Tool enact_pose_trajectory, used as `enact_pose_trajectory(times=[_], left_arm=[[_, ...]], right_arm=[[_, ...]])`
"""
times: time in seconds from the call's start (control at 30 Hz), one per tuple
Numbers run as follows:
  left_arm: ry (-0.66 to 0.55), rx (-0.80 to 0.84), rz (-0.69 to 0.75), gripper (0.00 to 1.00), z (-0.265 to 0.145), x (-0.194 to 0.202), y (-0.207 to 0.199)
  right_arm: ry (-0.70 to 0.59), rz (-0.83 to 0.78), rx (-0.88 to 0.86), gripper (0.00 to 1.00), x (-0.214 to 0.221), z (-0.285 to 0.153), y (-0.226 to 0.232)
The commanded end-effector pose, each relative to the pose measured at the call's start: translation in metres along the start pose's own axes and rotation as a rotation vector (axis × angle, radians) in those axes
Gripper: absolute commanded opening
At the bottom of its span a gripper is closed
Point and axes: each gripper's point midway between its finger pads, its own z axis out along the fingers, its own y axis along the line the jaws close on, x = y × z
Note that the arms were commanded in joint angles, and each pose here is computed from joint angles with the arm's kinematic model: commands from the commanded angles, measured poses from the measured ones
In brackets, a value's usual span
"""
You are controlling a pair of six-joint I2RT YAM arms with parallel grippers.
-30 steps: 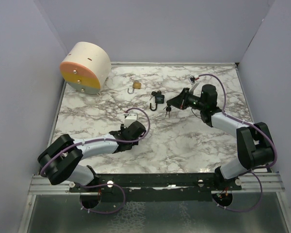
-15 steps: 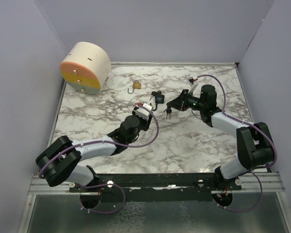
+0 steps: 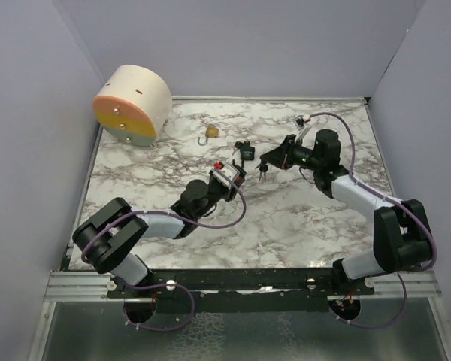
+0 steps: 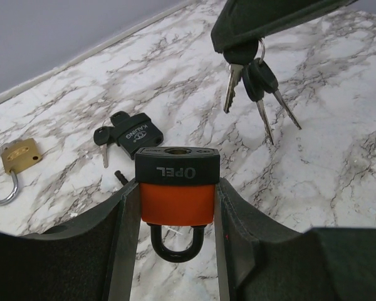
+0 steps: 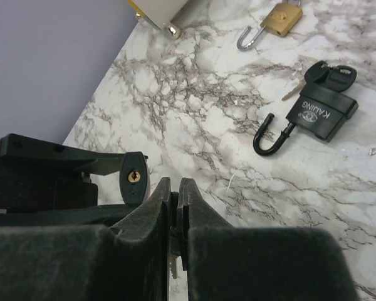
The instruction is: Unlock with the key
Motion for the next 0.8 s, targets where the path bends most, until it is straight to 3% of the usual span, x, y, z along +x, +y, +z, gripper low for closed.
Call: enact_pose_trajectory(times=[0.0, 0.2, 0.37, 0.77], left_arm=[[-0.238, 0.08, 0.02, 0.0, -0.004, -0.04, -0.008], [-0.416, 0.147, 0.057, 0.0, -0.019, -0.052, -0.014], [-0.419, 0.205, 0.08, 0.0, -0.013, -0.038, -0.023], [-0.461, 0.212, 0.193, 0.0, -0.006, -0.048, -0.023]], right_arm=[[-0.076, -0.094, 0.03, 0.01, -0.018, -0.007, 0.011], [-0.105, -0.135, 0.035, 0.01, -0.02, -0.011, 0.017], [-0.125, -0.191, 0.032, 0.01, -0.022, -0.014, 0.025], [-0.123, -0.251, 0.039, 0.01, -0.012, -0.017, 0.034]])
